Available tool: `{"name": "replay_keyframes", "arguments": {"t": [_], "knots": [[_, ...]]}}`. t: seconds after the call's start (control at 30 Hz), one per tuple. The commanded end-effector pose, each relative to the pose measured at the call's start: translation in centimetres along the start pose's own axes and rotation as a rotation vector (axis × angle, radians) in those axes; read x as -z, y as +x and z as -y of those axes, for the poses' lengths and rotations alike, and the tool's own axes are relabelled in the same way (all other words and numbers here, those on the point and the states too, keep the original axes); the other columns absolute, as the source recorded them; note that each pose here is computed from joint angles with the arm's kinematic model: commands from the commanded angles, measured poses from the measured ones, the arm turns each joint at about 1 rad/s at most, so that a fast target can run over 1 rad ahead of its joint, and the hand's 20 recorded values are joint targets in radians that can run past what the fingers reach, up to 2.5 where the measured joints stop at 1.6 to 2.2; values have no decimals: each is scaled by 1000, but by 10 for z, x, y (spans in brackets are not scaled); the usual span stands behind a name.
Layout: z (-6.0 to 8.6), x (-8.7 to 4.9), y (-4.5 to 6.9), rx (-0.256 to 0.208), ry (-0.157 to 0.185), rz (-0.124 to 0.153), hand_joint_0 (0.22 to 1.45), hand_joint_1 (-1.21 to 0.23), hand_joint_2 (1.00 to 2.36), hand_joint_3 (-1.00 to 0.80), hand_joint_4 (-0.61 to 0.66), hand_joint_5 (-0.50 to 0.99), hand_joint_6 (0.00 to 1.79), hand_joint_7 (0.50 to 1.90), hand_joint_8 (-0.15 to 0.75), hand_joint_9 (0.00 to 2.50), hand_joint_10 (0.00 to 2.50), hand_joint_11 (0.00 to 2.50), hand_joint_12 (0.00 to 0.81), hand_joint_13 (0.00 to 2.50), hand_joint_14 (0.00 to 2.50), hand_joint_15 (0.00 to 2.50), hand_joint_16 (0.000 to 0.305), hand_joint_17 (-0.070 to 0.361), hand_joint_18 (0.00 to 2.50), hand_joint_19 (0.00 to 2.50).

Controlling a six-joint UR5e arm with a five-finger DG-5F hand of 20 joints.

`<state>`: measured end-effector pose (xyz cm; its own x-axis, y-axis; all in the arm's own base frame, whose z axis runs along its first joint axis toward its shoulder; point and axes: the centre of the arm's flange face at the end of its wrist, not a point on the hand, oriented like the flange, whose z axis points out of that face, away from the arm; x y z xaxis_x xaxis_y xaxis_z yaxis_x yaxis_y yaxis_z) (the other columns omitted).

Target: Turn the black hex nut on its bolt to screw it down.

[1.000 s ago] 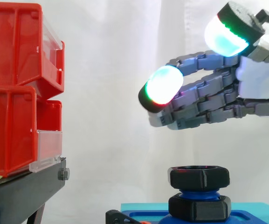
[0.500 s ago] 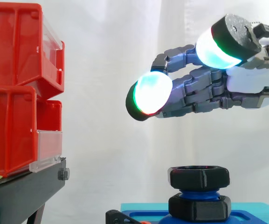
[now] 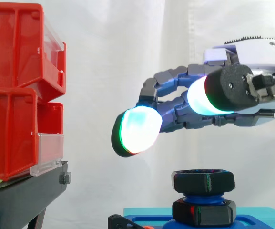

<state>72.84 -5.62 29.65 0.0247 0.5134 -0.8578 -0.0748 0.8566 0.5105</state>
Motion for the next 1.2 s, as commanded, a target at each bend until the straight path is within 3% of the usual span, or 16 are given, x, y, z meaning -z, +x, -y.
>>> {"name": "replay_keyframes", "arguments": {"t": [0.0,0.07,0.13,0.33,0.57,0.87,1.17], "knots": [[-4,-3,2,9,-28,-5,449,-495,1000,-500,156,-178,503,898,187,453,0,0,252,235,0,0,48,108,47,29],[1,-4,12,22,-30,-17,450,-493,1000,-500,156,-178,503,902,188,452,0,0,251,235,0,0,48,108,50,30],[2,-7,17,32,-38,-11,450,-491,1000,-500,156,-178,503,898,187,454,0,0,252,235,0,0,48,107,54,33],[-6,-12,20,34,-63,12,451,-487,1000,-500,159,-176,503,909,188,453,0,0,251,236,0,0,48,107,61,40],[-13,-15,22,77,-82,26,455,-482,1000,-500,166,-165,504,986,189,457,0,0,252,239,0,0,47,106,65,52],[-20,-15,26,118,-109,17,456,-476,1000,-500,154,-154,503,1072,190,457,0,0,253,238,0,0,47,106,67,53],[-25,-15,37,152,-158,-21,458,-470,1000,-500,151,-143,503,1131,192,448,0,0,253,232,0,0,47,106,61,62]]}}
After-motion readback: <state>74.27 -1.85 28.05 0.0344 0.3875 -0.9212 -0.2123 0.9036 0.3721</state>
